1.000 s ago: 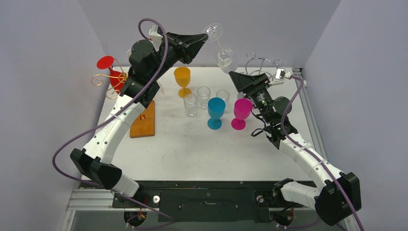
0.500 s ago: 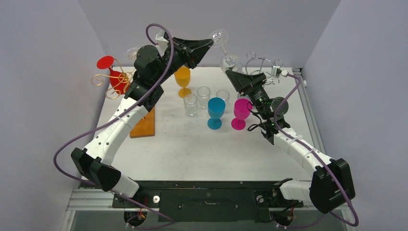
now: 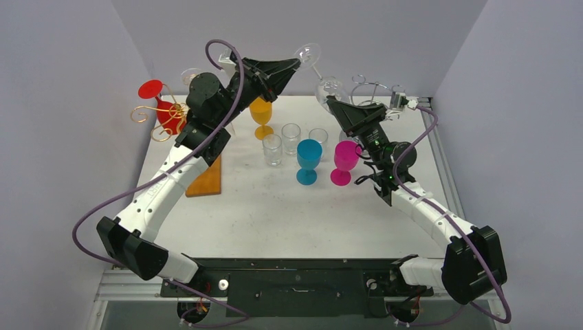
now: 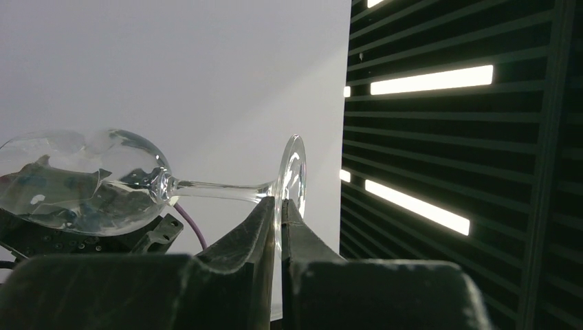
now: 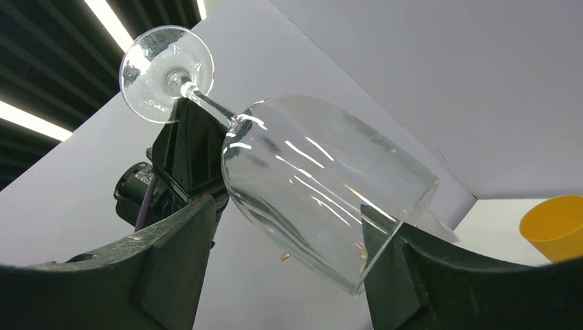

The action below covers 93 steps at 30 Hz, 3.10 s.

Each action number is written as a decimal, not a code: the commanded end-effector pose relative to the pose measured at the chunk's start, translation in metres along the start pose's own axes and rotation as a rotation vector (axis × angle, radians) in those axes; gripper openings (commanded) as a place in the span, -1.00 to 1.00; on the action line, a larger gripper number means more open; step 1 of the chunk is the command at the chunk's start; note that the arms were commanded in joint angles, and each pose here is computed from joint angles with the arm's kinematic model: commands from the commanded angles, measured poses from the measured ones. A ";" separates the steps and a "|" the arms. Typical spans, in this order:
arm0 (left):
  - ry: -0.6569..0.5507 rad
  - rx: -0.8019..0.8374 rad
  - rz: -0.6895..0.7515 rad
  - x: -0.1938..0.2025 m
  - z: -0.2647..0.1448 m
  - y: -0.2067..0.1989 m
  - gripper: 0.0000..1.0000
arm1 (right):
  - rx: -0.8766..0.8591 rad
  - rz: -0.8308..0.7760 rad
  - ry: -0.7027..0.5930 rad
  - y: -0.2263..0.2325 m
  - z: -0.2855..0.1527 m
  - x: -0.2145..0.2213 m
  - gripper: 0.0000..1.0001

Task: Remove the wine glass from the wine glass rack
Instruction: Place the wine glass at the center of the board.

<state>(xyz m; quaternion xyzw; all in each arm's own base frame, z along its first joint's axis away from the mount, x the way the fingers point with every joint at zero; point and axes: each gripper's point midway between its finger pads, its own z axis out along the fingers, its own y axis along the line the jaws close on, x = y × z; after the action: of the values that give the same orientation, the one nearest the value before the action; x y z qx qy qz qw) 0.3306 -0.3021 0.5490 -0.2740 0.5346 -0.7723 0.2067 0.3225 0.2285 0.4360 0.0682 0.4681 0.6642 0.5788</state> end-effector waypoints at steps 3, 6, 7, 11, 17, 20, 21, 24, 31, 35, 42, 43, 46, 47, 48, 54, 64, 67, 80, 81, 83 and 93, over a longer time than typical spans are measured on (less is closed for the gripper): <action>0.079 0.140 -0.009 0.020 -0.017 -0.037 -1.00 | -0.217 -0.032 -0.030 0.062 -0.003 -0.016 0.16; 0.083 0.132 -0.011 0.020 -0.017 -0.032 -1.00 | -0.248 -0.032 -0.036 0.071 -0.006 -0.018 -0.06; 0.084 0.130 -0.011 0.020 -0.017 -0.030 -1.00 | -0.252 -0.032 -0.037 0.073 -0.008 -0.019 -0.10; 0.079 0.106 -0.018 0.014 -0.015 -0.014 -0.95 | -0.264 -0.042 -0.046 0.082 -0.017 -0.020 -0.32; 0.074 0.089 -0.028 0.007 -0.008 0.005 -0.79 | -0.250 -0.080 -0.053 0.092 -0.029 -0.023 -0.60; 0.076 0.087 -0.032 0.005 -0.005 0.011 -0.75 | -0.218 -0.109 -0.054 0.093 -0.033 -0.025 -0.90; 0.073 0.080 -0.034 0.003 -0.003 0.016 -0.74 | -0.204 -0.115 -0.053 0.092 -0.033 -0.025 -1.00; 0.077 0.081 -0.029 0.002 -0.002 0.020 -0.63 | -0.141 -0.159 -0.047 0.088 -0.035 -0.027 -1.00; 0.055 0.015 0.073 -0.006 -0.002 0.044 0.12 | 0.115 -0.257 -0.021 0.064 -0.043 -0.037 -1.00; 0.047 -0.034 0.151 -0.011 -0.007 0.062 0.60 | 0.221 -0.335 -0.001 0.065 -0.053 -0.046 -1.00; 0.039 -0.132 0.327 -0.018 -0.024 0.084 0.95 | 0.389 -0.414 0.065 0.078 -0.073 -0.062 -1.00; 0.040 -0.154 0.366 -0.020 -0.027 0.089 0.93 | 0.429 -0.426 0.089 0.080 -0.078 -0.063 -1.00; 0.058 -0.180 0.440 -0.018 -0.034 0.089 0.93 | 0.579 -0.440 0.183 0.071 -0.099 -0.061 -1.00; 0.063 -0.203 0.476 -0.018 -0.036 0.094 0.93 | 0.598 -0.462 0.173 0.080 -0.098 -0.071 -1.00; 0.062 -0.200 0.502 -0.017 -0.039 0.089 0.93 | 0.685 -0.463 0.206 0.070 -0.112 -0.070 -1.00; 0.055 -0.321 0.706 -0.024 -0.063 0.103 0.93 | 1.031 -0.531 0.228 0.053 -0.168 -0.094 -1.00; 0.079 -0.432 0.942 -0.024 -0.100 0.105 0.93 | 1.361 -0.467 0.349 -0.048 -0.220 -0.071 -1.00; 0.091 -0.435 0.972 -0.020 -0.109 0.106 0.93 | 1.392 -0.420 0.384 -0.081 -0.221 -0.064 -1.00; 0.153 -0.485 1.056 -0.015 -0.132 0.123 0.93 | 1.508 -0.251 0.519 -0.193 -0.219 -0.040 -1.00; 0.157 -0.484 1.057 -0.014 -0.132 0.124 0.93 | 1.502 -0.241 0.522 -0.197 -0.216 -0.038 -1.00; 0.163 -0.487 1.059 -0.013 -0.132 0.126 0.93 | 1.503 -0.223 0.530 -0.206 -0.213 -0.035 -1.00; 0.183 -0.487 1.065 -0.011 -0.128 0.127 0.93 | 1.543 -0.205 0.568 -0.230 -0.210 -0.032 -0.91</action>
<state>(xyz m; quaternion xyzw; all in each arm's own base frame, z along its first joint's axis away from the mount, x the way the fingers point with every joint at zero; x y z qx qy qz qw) 0.2611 -0.2456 0.3814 0.0426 0.7857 -0.4362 0.4365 0.3439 0.0619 0.1552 0.2354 0.9346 0.0822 0.2537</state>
